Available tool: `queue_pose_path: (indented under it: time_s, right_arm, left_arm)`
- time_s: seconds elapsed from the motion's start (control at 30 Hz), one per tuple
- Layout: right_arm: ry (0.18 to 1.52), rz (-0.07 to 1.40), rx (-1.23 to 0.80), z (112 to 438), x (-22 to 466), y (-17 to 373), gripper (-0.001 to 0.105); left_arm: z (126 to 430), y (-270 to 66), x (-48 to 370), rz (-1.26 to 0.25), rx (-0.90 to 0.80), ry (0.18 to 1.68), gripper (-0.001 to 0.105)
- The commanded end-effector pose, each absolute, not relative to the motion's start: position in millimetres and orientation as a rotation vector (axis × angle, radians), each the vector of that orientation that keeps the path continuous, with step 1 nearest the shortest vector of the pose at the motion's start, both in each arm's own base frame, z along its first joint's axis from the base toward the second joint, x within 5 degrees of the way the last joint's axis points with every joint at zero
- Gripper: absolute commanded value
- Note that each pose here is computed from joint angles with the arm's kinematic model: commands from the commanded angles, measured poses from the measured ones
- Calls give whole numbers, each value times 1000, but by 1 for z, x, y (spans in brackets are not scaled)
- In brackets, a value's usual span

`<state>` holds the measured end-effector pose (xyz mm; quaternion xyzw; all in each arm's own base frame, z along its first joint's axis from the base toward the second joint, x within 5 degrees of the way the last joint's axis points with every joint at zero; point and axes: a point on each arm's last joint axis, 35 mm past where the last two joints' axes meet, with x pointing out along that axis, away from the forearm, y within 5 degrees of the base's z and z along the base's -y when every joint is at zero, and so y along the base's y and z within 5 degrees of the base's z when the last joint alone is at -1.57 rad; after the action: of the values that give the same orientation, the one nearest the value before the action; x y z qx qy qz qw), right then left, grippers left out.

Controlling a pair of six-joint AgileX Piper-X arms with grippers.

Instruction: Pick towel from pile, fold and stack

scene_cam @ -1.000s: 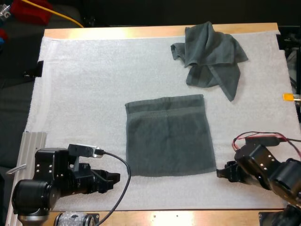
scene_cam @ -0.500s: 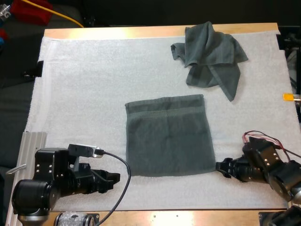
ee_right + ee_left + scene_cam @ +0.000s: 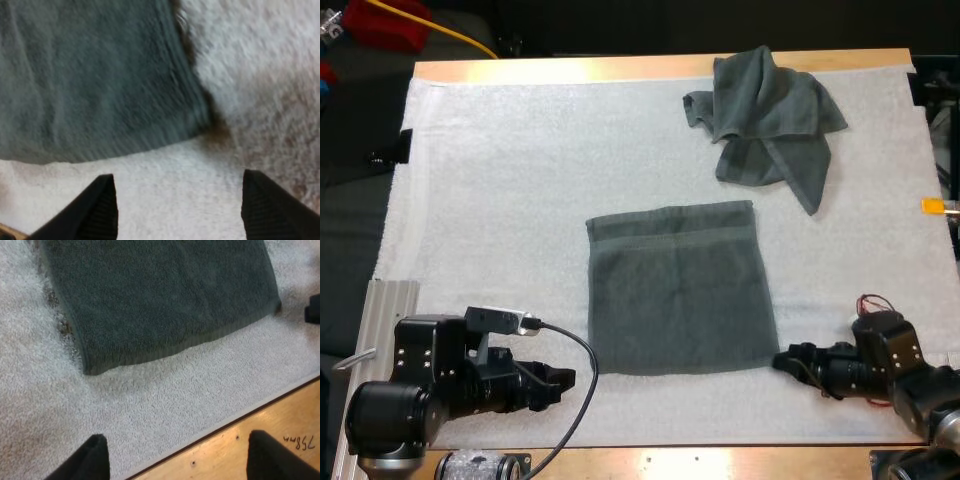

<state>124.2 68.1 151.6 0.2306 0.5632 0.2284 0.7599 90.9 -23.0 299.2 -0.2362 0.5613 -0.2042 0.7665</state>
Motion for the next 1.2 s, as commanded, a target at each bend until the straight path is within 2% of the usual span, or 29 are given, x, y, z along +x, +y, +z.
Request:
queue_pose_path:
  time_s: [0.0, 0.33, 0.67, 1.17]
  right_arm:
    - [1217, 503, 527, 149, 124, 68, 54]
    - [1156, 467, 585, 142, 126, 68, 54]
    - [1235, 424, 624, 126, 134, 71, 54]
    - [1278, 449, 659, 114, 140, 75, 54]
  left_arm:
    - [299, -23, 90, -433, -509, 1217, 57]
    - [299, -23, 90, -433, -509, 1217, 57]
    - [299, -23, 90, -433, -509, 1217, 57]
    - [299, -23, 90, -433, -509, 1217, 57]
